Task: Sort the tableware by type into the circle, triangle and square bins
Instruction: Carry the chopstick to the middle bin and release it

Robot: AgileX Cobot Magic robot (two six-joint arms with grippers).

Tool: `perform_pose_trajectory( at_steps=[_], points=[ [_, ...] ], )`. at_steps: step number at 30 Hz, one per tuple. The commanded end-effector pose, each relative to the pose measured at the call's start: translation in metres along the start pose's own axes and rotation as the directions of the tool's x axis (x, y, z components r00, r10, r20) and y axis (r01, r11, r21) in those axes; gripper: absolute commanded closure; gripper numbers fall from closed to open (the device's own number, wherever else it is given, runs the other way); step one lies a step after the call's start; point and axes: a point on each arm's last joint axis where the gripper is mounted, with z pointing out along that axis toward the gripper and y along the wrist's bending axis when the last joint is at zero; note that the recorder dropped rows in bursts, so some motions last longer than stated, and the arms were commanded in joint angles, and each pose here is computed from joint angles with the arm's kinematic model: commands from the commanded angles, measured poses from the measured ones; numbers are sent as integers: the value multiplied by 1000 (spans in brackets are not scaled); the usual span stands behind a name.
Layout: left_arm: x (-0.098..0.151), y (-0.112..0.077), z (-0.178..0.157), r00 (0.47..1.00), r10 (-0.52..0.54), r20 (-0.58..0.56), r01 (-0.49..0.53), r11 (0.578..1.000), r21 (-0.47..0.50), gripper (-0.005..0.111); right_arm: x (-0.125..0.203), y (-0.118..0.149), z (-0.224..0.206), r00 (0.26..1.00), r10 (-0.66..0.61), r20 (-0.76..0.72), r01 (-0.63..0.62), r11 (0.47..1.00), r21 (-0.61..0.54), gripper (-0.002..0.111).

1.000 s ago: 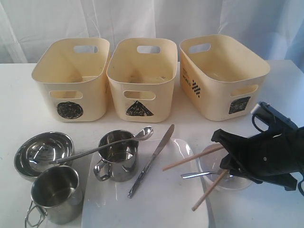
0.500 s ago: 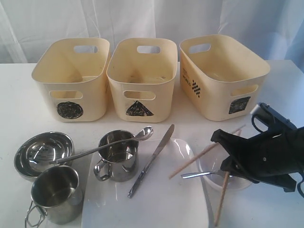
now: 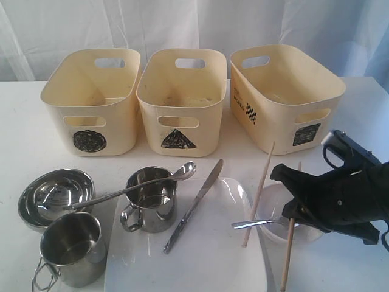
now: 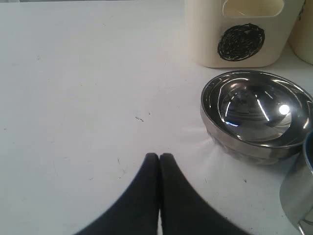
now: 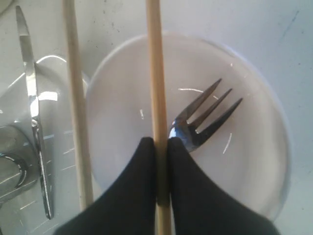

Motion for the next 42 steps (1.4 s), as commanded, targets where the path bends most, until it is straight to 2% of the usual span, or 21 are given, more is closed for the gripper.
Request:
perform_pose_trajectory(
  at_steps=[1,6,10,16,19,24,31,33,37,42],
  points=[
    [-1,0,0,1000,-6,11,6,1000,6,107,-1,7,-17,998,-20,53,23,999,-48,108],
    [-1,0,0,1000,-6,11,6,1000,6,107,-6,21,-44,989,-44,141,62,989,-131,108],
    [-1,0,0,1000,-6,11,6,1000,6,107,-17,46,-72,977,-74,200,118,968,-222,108],
    [-1,0,0,1000,-6,11,6,1000,6,107,-49,86,-100,948,-97,303,194,931,-308,108],
    [-1,0,0,1000,-6,11,6,1000,6,107,-64,102,-101,944,-106,313,212,922,-325,108],
    [-1,0,0,1000,-6,11,6,1000,6,107,-96,128,-78,918,-169,357,284,912,-297,108],
    [-1,0,0,1000,-6,11,6,1000,6,107,-135,178,-37,812,-238,532,411,881,-234,108],
    [-1,0,0,1000,-6,11,6,1000,6,107,-141,194,-21,784,-231,576,424,877,-226,108],
    [-1,0,0,1000,-6,11,6,1000,6,107,-141,224,13,708,-309,634,519,838,-171,108],
    [-1,0,0,1000,-6,11,6,1000,6,107,-138,245,50,619,-413,668,618,781,-89,108]
  ],
)
